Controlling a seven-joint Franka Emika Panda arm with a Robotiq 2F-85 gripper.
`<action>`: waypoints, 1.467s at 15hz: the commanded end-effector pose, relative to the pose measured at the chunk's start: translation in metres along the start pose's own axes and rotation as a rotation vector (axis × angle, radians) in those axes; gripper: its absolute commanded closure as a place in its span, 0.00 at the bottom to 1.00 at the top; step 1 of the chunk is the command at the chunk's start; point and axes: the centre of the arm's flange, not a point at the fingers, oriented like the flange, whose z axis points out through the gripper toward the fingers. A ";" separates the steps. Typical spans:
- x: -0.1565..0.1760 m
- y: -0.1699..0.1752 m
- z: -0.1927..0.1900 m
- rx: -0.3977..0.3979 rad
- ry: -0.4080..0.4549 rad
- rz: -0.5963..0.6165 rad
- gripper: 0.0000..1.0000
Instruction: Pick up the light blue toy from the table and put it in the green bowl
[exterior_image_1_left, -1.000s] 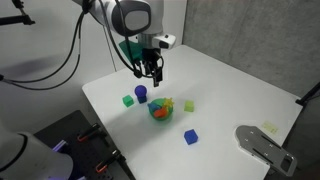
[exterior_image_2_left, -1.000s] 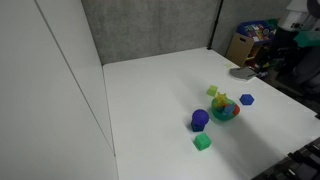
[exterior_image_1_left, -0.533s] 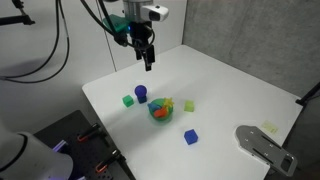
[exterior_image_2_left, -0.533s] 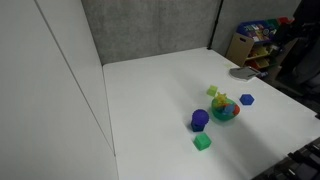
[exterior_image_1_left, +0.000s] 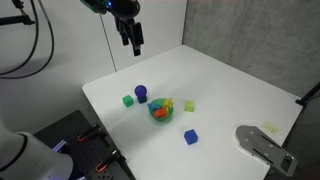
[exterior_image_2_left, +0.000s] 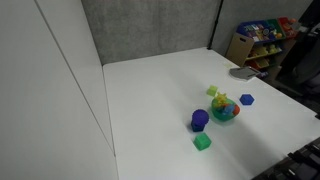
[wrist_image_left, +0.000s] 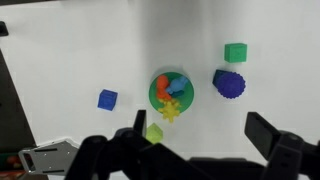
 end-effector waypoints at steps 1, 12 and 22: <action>-0.020 0.003 -0.029 0.058 0.000 -0.067 0.00; -0.047 0.006 -0.046 0.020 -0.010 -0.074 0.00; -0.041 0.006 -0.039 0.000 -0.008 -0.064 0.00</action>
